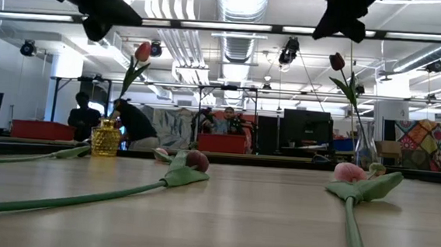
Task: Sort flowers into vase by color
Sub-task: Put the black tulip into the transparent vase
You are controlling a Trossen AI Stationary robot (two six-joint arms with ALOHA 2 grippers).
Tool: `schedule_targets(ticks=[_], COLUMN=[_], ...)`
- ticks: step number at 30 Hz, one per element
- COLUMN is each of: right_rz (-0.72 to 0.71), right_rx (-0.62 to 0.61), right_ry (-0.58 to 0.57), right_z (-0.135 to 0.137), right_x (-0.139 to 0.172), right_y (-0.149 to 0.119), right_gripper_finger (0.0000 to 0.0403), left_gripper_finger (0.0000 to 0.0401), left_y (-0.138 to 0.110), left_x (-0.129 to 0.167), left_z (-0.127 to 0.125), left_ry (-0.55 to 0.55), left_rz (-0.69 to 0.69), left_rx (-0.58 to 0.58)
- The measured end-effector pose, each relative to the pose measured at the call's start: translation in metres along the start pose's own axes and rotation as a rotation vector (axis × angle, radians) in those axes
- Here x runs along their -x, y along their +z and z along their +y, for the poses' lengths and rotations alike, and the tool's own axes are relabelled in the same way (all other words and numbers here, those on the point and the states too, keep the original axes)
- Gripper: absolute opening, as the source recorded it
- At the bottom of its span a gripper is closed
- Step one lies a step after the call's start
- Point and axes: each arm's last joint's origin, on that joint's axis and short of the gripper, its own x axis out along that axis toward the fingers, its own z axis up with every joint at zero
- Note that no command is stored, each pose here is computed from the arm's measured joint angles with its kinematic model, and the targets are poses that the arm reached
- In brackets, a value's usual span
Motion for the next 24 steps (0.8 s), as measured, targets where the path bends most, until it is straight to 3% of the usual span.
schedule_targets(ticks=[12,21,24], right_rz=[0.217,0.403,0.444], right_rx=[-0.193,-0.332,-0.442], right_ry=[0.242,0.172,0.102], right_z=[0.018,0.051,0.066], right_x=[-0.013,-0.020,-0.022], right_y=[-0.024,-0.062,-0.080], right_gripper_finger=[0.0012,0.0012,0.0012], left_gripper_finger=[0.0000,0.0000,0.0000], left_y=[-0.022,-0.034,-0.036], left_x=[-0.013,-0.016,-0.018], left_z=[-0.004,0.000,0.001], left_ry=[0.008,0.021,0.027], left_rz=[0.036,0.067,0.062], left_rx=[0.072,0.063,0.061])
